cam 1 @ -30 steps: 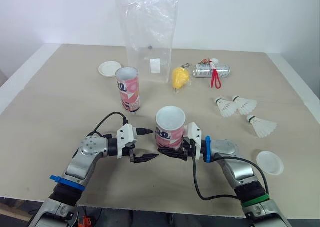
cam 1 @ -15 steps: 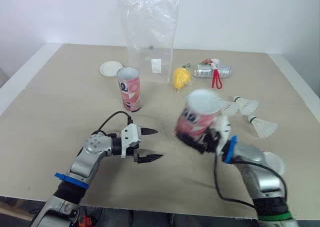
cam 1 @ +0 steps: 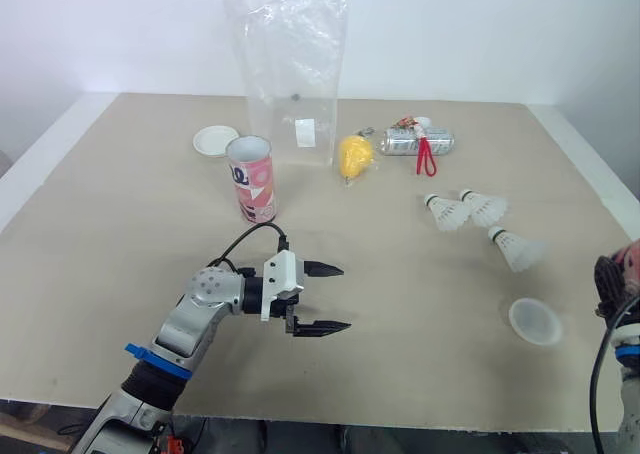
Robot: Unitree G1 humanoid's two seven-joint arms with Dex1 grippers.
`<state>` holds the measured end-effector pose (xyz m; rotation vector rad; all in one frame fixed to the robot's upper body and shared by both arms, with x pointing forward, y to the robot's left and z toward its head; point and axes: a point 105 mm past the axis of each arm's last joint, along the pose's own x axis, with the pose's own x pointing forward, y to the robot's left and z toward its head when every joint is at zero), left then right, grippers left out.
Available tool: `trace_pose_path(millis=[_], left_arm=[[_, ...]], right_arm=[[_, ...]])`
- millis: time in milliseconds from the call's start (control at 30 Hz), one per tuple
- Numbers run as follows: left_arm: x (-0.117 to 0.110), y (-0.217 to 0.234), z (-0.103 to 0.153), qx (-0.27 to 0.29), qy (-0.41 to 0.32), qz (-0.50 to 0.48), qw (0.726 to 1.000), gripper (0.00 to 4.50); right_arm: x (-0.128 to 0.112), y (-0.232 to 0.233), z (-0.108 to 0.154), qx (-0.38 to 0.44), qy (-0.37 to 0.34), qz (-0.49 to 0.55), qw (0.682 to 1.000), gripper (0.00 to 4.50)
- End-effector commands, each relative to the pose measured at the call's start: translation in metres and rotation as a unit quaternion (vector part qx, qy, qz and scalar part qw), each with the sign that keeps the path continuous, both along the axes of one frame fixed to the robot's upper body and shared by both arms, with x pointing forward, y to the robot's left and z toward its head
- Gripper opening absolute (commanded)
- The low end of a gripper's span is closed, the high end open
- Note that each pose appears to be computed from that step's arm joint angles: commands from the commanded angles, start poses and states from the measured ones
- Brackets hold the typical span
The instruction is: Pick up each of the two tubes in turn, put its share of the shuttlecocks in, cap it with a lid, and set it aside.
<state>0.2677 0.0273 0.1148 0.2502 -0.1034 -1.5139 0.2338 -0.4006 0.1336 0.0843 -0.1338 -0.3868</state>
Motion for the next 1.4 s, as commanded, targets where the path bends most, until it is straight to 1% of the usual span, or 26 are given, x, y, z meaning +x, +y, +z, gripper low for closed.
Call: trace_pose_path(millis=[33,100,200,400,433,500,533,567,900,1200,1400], left_arm=[[-0.002,-0.003,0.01,-0.014,-0.019,-0.001,1.0,4.5],[-0.002,-0.002,0.01,-0.015,-0.018,0.002,1.0,4.5],[0.0,-0.001,0.01,-0.013,-0.02,0.008,1.0,4.5],[0.004,0.002,0.012,-0.011,-0.025,0.016,1.0,4.5],[0.004,0.002,0.012,-0.01,-0.025,0.017,0.999,4.5],[0.004,0.002,0.012,-0.01,-0.025,0.018,0.999,4.5],[0.004,0.002,0.011,-0.009,-0.024,0.019,0.999,4.5],[0.003,0.002,0.01,-0.008,-0.024,0.019,1.0,4.5],[0.004,-0.001,0.009,-0.007,-0.022,0.01,1.0,4.5],[0.009,-0.004,0.009,0.001,-0.023,-0.01,1.0,4.5],[0.017,-0.003,0.01,0.006,-0.024,-0.018,1.0,4.5]], right_arm=[[0.002,-0.016,0.004,-0.003,0.003,-0.014,1.0,2.59],[0.005,-0.017,-0.001,-0.01,0.02,-0.006,1.0,2.59],[0.015,-0.019,-0.009,0.001,0.037,0.006,0.999,2.59],[0.021,-0.02,-0.023,0.018,0.055,0.018,0.998,2.59],[0.02,-0.019,-0.026,0.023,0.06,0.019,0.998,3.0],[0.019,-0.018,-0.033,0.024,0.073,0.021,0.997,4.04],[0.018,-0.017,-0.034,0.022,0.077,0.024,0.996,4.31],[0.017,-0.016,-0.035,0.017,0.082,0.027,0.996,4.48],[-0.004,-0.014,-0.032,0.004,0.089,0.021,0.996,4.48],[-0.025,0.007,-0.018,-0.01,0.082,0.027,0.996,4.48],[-0.05,0.024,-0.01,-0.052,0.113,0.058,0.991,4.48]])
